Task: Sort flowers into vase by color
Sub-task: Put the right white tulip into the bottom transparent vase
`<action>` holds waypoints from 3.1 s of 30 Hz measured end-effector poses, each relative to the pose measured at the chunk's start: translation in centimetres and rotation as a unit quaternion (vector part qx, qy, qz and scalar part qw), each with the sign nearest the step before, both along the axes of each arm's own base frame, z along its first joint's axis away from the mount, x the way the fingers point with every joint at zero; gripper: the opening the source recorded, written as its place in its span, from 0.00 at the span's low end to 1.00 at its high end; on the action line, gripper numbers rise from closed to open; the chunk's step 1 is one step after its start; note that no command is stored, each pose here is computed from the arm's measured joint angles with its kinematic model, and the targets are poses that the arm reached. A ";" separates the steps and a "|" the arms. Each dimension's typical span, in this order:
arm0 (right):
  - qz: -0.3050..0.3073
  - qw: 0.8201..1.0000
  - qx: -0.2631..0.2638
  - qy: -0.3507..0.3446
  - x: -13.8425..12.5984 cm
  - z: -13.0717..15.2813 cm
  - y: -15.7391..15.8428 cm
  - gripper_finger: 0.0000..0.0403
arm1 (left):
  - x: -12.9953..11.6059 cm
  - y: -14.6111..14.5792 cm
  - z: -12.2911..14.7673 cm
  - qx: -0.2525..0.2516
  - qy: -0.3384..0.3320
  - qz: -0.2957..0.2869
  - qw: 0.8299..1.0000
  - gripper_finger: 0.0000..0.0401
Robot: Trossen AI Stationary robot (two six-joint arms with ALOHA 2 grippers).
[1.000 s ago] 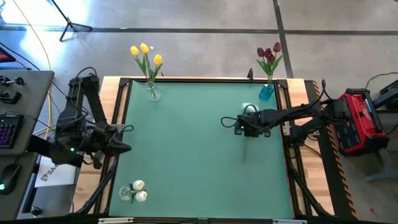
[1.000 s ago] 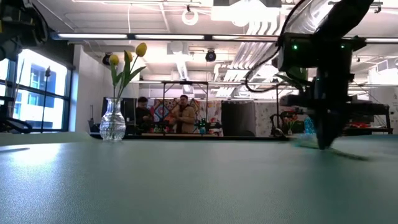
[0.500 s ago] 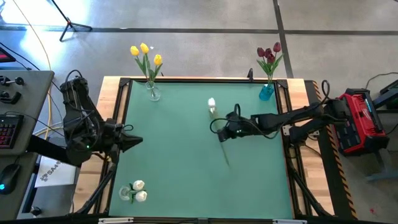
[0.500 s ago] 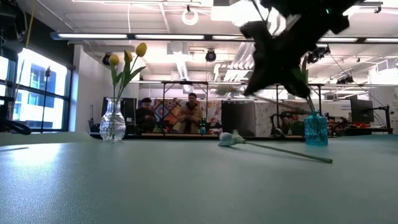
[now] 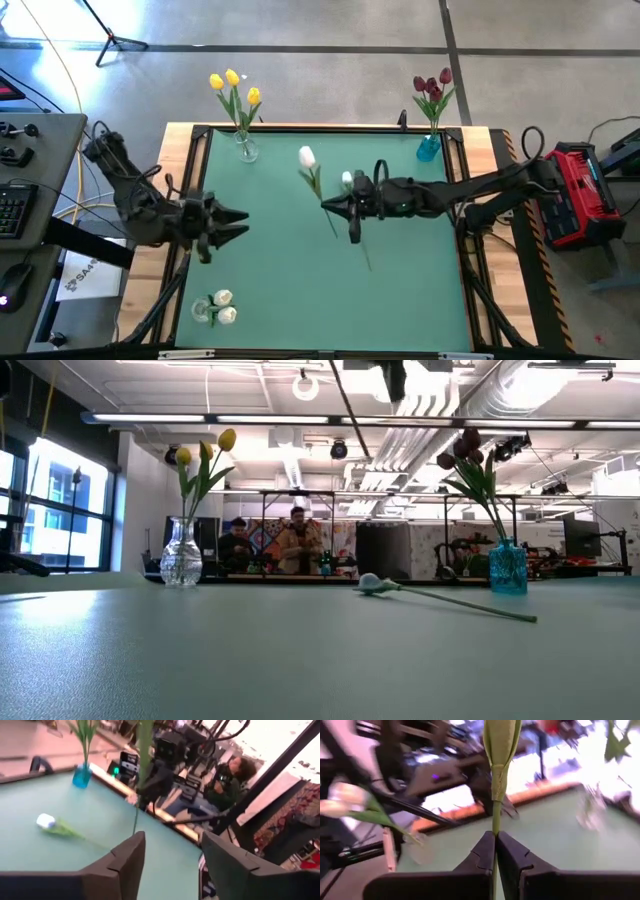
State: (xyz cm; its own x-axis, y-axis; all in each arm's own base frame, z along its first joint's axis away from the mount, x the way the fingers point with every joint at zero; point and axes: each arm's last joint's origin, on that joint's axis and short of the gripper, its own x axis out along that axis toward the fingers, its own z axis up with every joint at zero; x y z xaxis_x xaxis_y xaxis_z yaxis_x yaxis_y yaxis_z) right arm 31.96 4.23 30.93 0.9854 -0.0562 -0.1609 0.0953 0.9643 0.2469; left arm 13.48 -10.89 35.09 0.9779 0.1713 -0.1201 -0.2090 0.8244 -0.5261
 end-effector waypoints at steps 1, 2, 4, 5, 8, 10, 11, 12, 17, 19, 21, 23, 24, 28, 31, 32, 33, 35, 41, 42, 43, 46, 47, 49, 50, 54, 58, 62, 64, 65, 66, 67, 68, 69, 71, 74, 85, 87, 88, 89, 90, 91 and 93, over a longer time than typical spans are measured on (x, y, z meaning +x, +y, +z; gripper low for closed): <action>0.016 1.000 -0.012 -0.014 0.1 0.5 0.0 0.00 | 0.4 0.1 0.2 0.002 -0.007 0.003 1.000 0.47; 0.031 0.999 -0.020 -0.025 0.2 0.9 -0.1 0.00 | 0.9 0.2 0.3 0.005 -0.013 0.004 1.000 0.48; 0.051 0.998 -0.022 -0.042 0.3 1.7 -0.2 0.00 | 1.6 0.4 0.5 0.011 -0.020 0.002 1.000 0.49; 0.057 0.997 -0.021 -0.049 0.4 2.0 -0.3 0.00 | 2.0 0.6 0.6 0.013 -0.022 0.001 1.000 0.49; 0.065 0.995 -0.018 -0.067 0.5 2.7 -0.7 0.00 | 3.1 0.8 0.4 0.018 -0.022 0.000 1.000 0.49; 0.075 0.994 -0.017 -0.077 0.8 2.6 -0.7 0.00 | 4.0 1.0 0.3 0.025 -0.021 0.001 0.999 0.48; 0.083 0.993 -0.016 -0.078 1.1 2.4 -0.7 0.00 | 4.5 1.0 0.1 0.029 -0.021 -0.002 0.999 0.48; 0.090 0.993 -0.015 -0.081 1.4 2.2 -0.6 0.00 | 4.9 1.1 0.1 0.030 -0.023 -0.005 0.999 0.48; 0.104 0.990 -0.014 -0.094 2.5 1.2 -0.2 0.00 | 6.3 1.4 -0.3 0.033 -0.021 -0.017 0.999 0.47; 0.103 0.990 -0.013 -0.098 2.8 1.0 -0.2 0.00 | 6.5 1.4 -0.3 0.032 -0.025 -0.014 0.999 0.47; 0.104 0.989 -0.014 -0.103 3.0 0.9 -0.1 0.00 | 6.5 1.5 -0.2 0.036 -0.027 -0.014 0.999 0.47; 0.105 0.989 -0.014 -0.107 3.2 0.7 -0.1 0.00 | 6.6 1.6 -0.2 0.036 -0.027 -0.015 0.999 0.47; 0.105 0.988 -0.012 -0.113 3.3 0.7 -0.1 0.00 | 6.7 1.7 -0.2 0.036 -0.027 -0.016 0.999 0.47; 0.113 0.983 -0.004 -0.144 4.0 0.4 0.0 0.00 | 7.0 1.8 -0.3 0.051 -0.023 -0.033 0.998 0.47; 0.122 0.983 -0.004 -0.134 4.9 -0.1 0.2 0.00 | 7.3 2.1 -0.5 0.057 -0.019 -0.029 0.998 0.47; 0.125 0.983 -0.005 -0.133 5.2 -0.2 0.2 0.00 | 7.3 2.2 -0.4 0.057 -0.021 -0.026 0.998 0.47; 0.127 0.983 -0.008 -0.132 5.5 -0.3 0.3 0.00 | 7.3 2.3 -0.4 0.057 -0.022 -0.022 0.998 0.47; 0.130 0.982 -0.016 -0.134 6.0 -0.3 0.5 0.00 | 7.4 2.5 -0.4 0.057 -0.022 -0.020 0.998 0.47; 0.138 0.979 -0.033 -0.145 6.7 0.5 0.7 0.00 | 7.7 2.7 -0.4 0.080 -0.019 -0.046 0.996 0.47; 0.140 0.979 -0.034 -0.145 6.7 0.6 0.6 0.00 | 7.8 2.8 -0.5 0.084 -0.018 -0.045 0.995 0.47; 0.142 0.979 -0.034 -0.144 6.7 0.6 0.6 0.00 | 7.8 2.8 -0.5 0.087 -0.017 -0.045 0.995 0.47; 0.146 0.979 -0.034 -0.140 6.8 0.6 0.5 0.00 | 8.0 2.9 -0.4 0.100 -0.022 -0.050 0.993 0.47; 0.146 0.979 -0.034 -0.140 6.8 0.6 0.5 0.00 | 8.2 2.8 -0.4 0.105 -0.024 -0.053 0.993 0.47; 0.145 0.979 -0.034 -0.139 6.8 0.5 0.4 0.00 | 8.6 2.7 -0.4 0.114 -0.033 -0.065 0.991 0.47; 0.146 0.980 -0.033 -0.135 6.8 0.5 0.4 0.00 | 8.9 2.7 -0.4 0.119 -0.038 -0.070 0.990 0.47; 0.146 0.980 -0.031 -0.132 6.8 0.4 0.5 0.00 | 9.7 2.7 -0.9 0.129 -0.034 -0.073 0.988 0.47; 0.147 0.980 -0.028 -0.128 6.8 0.3 0.6 0.00 | 10.1 2.8 -1.2 0.131 -0.026 -0.066 0.989 0.41; 0.149 0.980 -0.024 -0.129 6.7 0.4 0.7 0.00 | 10.1 2.9 -1.2 0.128 -0.026 -0.055 0.990 0.29; 0.149 0.980 -0.019 -0.127 6.7 0.3 0.7 0.00 | 9.9 3.0 -1.1 0.130 -0.028 -0.052 0.990 0.22; 0.150 0.981 -0.018 -0.125 6.7 0.3 0.8 0.00 | 9.8 3.0 -0.9 0.130 -0.031 -0.052 0.990 0.19; 0.151 0.981 -0.017 -0.124 6.7 0.3 0.8 0.00 | 9.7 3.1 -0.8 0.129 -0.033 -0.050 0.990 0.16; 0.150 0.981 -0.016 -0.124 6.7 0.3 0.8 0.00 | 9.6 3.1 -0.7 0.129 -0.034 -0.046 0.990 0.14; 0.151 0.981 -0.015 -0.121 6.7 0.2 0.8 0.00 | 9.5 3.2 -0.7 0.131 -0.034 -0.045 0.990 0.11; 0.150 0.981 -0.011 -0.120 6.7 0.2 0.8 0.00 | 9.5 3.2 -0.6 0.134 -0.035 -0.045 0.989 0.08; 0.148 0.982 0.012 -0.118 6.7 0.2 0.7 0.00 | 9.3 3.3 -0.5 0.136 -0.034 -0.043 0.989 0.03; 0.139 0.983 0.049 -0.111 6.8 0.2 0.4 0.04 | 9.3 3.3 -0.5 0.134 -0.033 -0.042 0.989 0.02; 0.099 0.986 0.136 -0.006 6.9 -1.8 -1.2 0.30 | 5.7 2.1 -0.8 0.148 0.032 -0.014 0.988 0.00; 0.078 0.983 0.160 0.051 6.7 -2.9 -1.7 0.31 | 3.9 2.1 -0.9 0.153 0.058 0.001 0.987 0.00; 0.069 0.980 0.168 0.076 6.6 -3.4 -1.9 0.32 | 2.9 2.0 -0.9 0.150 0.065 0.008 0.986 0.00; 0.061 0.978 0.173 0.099 6.4 -3.8 -2.0 0.32 | 1.8 2.1 -0.9 0.146 0.071 0.012 0.987 0.00; 0.051 0.977 0.172 0.117 6.3 -4.2 -2.0 0.32 | 0.8 2.1 -1.0 0.145 0.079 0.011 0.986 0.00; 0.040 0.976 0.169 0.132 6.2 -4.4 -2.1 0.32 | 0.0 2.0 -1.2 0.144 0.086 0.001 0.986 0.00; 0.022 0.975 0.163 0.153 6.0 -4.9 -2.1 0.32 | -1.4 1.6 -1.6 0.147 0.103 -0.041 0.983 0.00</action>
